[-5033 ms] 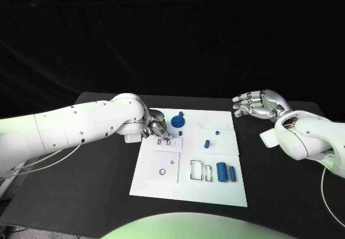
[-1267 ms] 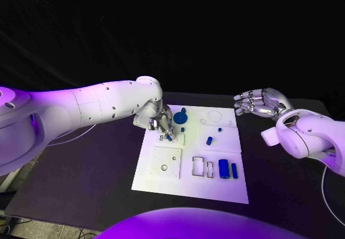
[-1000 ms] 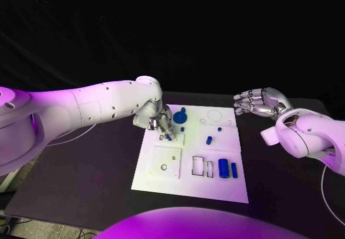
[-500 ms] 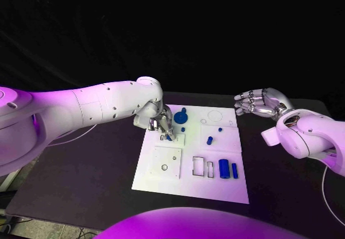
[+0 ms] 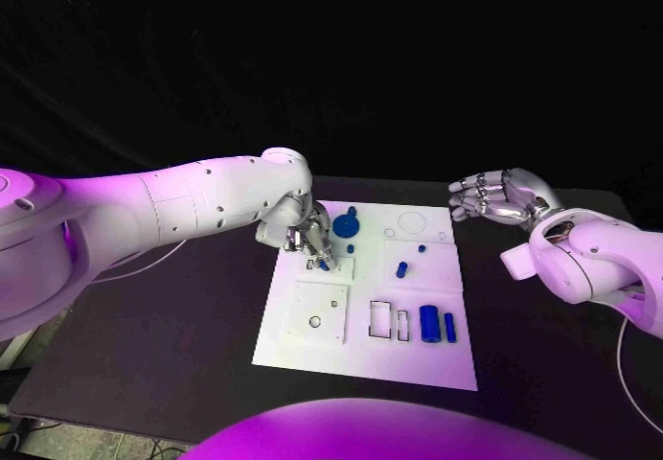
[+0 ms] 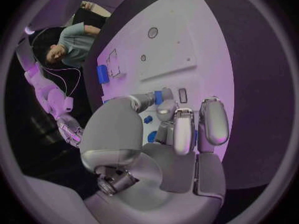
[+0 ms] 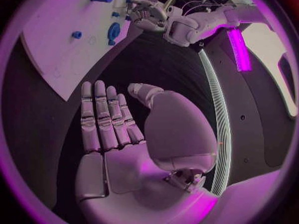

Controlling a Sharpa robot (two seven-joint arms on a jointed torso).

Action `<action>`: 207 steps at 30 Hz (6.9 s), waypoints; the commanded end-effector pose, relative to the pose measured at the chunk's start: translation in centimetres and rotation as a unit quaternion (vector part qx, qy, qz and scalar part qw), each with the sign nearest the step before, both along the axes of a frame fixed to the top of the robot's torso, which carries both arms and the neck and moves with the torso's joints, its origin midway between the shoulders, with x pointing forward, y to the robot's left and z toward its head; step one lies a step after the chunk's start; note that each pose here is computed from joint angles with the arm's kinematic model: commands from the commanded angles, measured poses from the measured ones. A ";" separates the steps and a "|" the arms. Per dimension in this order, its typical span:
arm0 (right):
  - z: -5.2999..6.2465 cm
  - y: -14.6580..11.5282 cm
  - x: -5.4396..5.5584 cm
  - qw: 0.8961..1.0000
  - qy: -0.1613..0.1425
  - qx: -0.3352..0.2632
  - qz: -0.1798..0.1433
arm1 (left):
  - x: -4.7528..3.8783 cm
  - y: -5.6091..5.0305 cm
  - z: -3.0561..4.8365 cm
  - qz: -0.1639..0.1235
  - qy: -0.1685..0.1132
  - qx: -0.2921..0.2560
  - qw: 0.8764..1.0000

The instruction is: Assemble the parts on the task board

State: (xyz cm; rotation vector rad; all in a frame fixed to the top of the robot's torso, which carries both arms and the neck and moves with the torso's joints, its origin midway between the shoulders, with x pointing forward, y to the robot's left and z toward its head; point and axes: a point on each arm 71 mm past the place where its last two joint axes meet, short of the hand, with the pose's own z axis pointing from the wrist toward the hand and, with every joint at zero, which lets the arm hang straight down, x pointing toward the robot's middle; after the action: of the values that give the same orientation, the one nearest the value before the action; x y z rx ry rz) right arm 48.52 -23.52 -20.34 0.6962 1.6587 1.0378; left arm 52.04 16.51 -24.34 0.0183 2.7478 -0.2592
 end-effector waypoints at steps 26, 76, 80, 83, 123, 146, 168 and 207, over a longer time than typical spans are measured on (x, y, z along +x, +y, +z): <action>0.0 0.1 -0.1 1.000 -0.001 -0.002 0.008 | -0.19 -0.4 -0.70 -0.001 -0.001 0.004 1.000; 0.0 0.1 -0.2 1.000 -0.001 -0.002 0.008 | -0.04 -0.2 -0.68 0.004 -0.004 0.004 1.000; 0.0 0.1 -0.2 1.000 -0.001 -0.002 0.009 | -0.04 -0.2 -0.68 0.004 -0.004 0.004 1.000; 0.0 0.1 -0.2 1.000 -0.001 -0.002 0.009 | -0.05 -0.1 -0.68 0.004 -0.003 0.004 1.000; -0.5 -0.4 0.0 1.000 0.004 -0.005 0.004 | 0.11 0.2 3.26 0.010 -0.032 -0.054 0.998; -1.0 -0.5 -0.2 1.000 0.010 -0.004 0.003 | 3.07 4.9 7.74 0.085 -0.151 -0.066 0.983; -1.0 -0.3 -0.4 1.000 0.009 -0.003 0.005 | 3.95 5.7 4.02 0.077 -0.157 0.010 0.985; -1.0 -0.1 -0.4 1.000 0.009 -0.002 0.007 | 3.63 5.0 1.74 0.069 -0.124 0.024 0.990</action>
State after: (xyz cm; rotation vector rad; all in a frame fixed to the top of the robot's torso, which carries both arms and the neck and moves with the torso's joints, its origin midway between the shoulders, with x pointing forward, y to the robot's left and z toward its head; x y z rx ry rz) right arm 48.21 -23.84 -21.35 0.7094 1.6754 1.0268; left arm 55.81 21.74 -22.51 -0.1336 2.4742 -0.1328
